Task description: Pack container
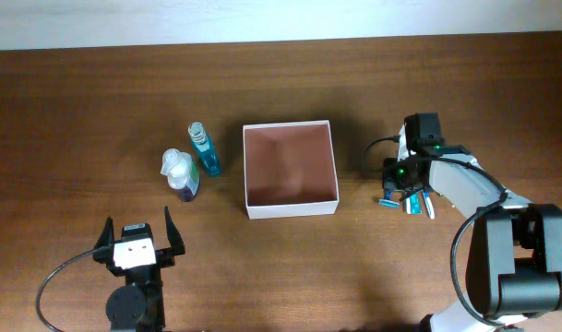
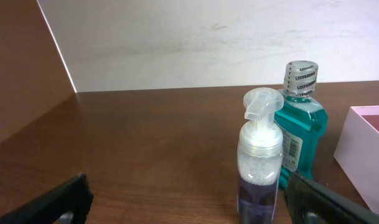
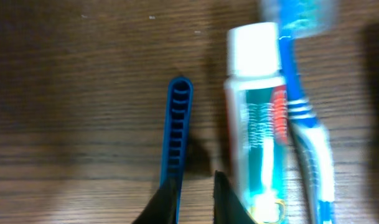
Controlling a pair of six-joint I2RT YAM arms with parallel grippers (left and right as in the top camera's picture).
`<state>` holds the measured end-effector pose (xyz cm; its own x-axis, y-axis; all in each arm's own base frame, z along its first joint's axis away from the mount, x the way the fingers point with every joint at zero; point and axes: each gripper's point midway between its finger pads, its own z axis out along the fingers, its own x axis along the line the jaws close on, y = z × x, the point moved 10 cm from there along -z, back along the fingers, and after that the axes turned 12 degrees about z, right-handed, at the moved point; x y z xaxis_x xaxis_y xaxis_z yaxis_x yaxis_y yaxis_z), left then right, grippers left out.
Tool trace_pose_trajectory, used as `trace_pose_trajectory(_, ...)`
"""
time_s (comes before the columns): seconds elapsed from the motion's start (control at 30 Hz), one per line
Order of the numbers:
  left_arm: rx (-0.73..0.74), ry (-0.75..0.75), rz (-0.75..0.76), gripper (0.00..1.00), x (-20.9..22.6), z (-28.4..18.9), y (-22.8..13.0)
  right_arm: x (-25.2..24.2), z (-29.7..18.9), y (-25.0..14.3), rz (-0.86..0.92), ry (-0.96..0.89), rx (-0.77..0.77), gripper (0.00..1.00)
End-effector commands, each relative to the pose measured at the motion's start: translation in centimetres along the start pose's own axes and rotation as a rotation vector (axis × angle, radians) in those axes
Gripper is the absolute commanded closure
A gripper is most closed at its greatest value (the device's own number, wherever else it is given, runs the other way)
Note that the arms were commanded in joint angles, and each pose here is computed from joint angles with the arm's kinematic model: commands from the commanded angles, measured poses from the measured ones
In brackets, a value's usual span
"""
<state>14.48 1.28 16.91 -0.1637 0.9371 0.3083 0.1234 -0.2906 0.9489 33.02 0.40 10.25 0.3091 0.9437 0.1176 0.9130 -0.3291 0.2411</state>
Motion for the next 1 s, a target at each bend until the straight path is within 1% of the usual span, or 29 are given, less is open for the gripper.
trace_pose_trajectory(0.0, -0.008, -0.004, 0.015, 0.0, -0.1, 0.0, -0.1, -0.3, 1.5, -1.4, 0.01, 0.002, 0.061, 0.84)
trace_pose_trajectory(0.23, -0.008, -0.004, 0.015, 0.01, -0.1, 0.0, -0.1, 0.5, -0.2, 0.6, 0.008, 0.027, 0.029, 0.82)
trace_pose_trajectory(0.33, -0.008, -0.004, 0.015, 0.01, -0.1, 0.0, -0.1, 1.2, -0.9, 1.3, 0.007, 0.077, 0.029, 0.81)
trace_pose_trajectory(0.4, -0.008, -0.004, 0.015, 0.01, -0.1, 0.0, -0.1, 1.6, -1.3, 1.7, 0.006, 0.123, 0.03, 0.79)
trace_pose_trajectory(0.43, -0.008, -0.004, 0.015, 0.01, -0.1, 0.0, -0.1, 1.8, -1.5, 1.9, 0.004, 0.141, 0.028, 0.77)
trace_pose_trajectory(0.57, -0.008, -0.004, 0.015, 0.01, -0.1, 0.0, -0.1, 2.1, -1.7, 2.2, -0.001, 0.166, 0.025, 0.62)
trace_pose_trajectory(0.67, -0.008, -0.004, 0.015, 0.01, -0.1, 0.0, -0.1, 2.0, -1.7, 2.0, 0.001, 0.154, 0.036, 0.56)
trace_pose_trajectory(0.97, -0.008, -0.004, 0.015, 0.01, -0.1, 0.0, -0.1, 1.5, -0.1, 0.8, 0.009, 0.13, 0.099, 0.54)
